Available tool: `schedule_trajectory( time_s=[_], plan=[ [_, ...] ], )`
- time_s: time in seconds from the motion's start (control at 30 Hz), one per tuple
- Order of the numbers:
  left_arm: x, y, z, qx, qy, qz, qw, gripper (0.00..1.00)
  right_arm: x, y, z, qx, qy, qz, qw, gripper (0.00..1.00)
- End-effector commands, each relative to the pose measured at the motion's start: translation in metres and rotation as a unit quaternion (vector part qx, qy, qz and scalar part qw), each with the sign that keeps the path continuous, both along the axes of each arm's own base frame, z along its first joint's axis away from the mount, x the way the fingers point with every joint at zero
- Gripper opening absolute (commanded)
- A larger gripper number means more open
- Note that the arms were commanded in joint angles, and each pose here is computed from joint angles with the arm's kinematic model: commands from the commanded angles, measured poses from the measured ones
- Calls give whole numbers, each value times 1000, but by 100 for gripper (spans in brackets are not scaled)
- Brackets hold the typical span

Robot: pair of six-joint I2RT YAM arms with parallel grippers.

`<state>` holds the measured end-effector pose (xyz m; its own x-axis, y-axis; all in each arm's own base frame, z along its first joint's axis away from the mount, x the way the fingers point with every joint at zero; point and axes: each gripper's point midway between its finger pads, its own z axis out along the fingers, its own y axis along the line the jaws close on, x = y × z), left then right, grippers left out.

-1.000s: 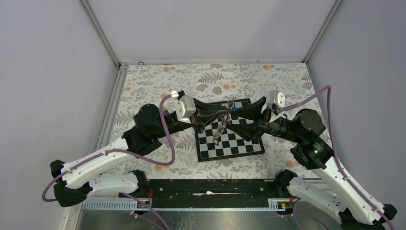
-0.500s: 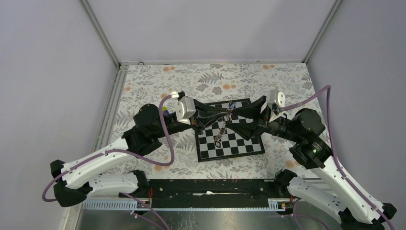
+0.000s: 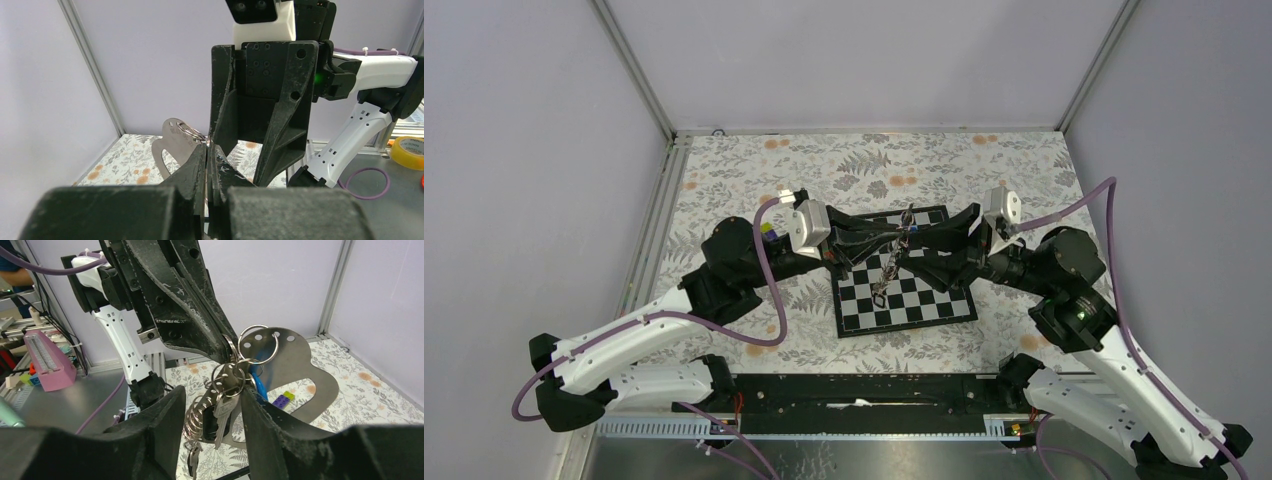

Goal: Remove the keys from the keyring
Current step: Pick up the key from the keyring.

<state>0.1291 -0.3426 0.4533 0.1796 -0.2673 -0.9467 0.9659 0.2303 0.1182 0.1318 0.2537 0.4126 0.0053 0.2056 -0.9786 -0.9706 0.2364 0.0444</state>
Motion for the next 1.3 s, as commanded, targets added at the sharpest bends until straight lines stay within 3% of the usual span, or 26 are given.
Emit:
schedule_trajectory(
  time_s=[0.0, 0.23, 0.97, 1.27],
  plan=[
    [-1, 14, 44, -61, -27, 12, 998, 0, -14, -4, 25, 30, -26, 20, 999, 49],
    [-1, 13, 42, -59, -25, 13, 998, 0, -19, -8, 30, 41, -34, 22, 998, 47],
    [-3, 12, 41, -58, -24, 7, 998, 0, -10, -2, 21, 42, -16, 18, 999, 53],
    [-3, 13, 40, -59, -24, 6, 998, 0, -7, 0, 21, 45, -11, 15, 999, 46]
  ],
)
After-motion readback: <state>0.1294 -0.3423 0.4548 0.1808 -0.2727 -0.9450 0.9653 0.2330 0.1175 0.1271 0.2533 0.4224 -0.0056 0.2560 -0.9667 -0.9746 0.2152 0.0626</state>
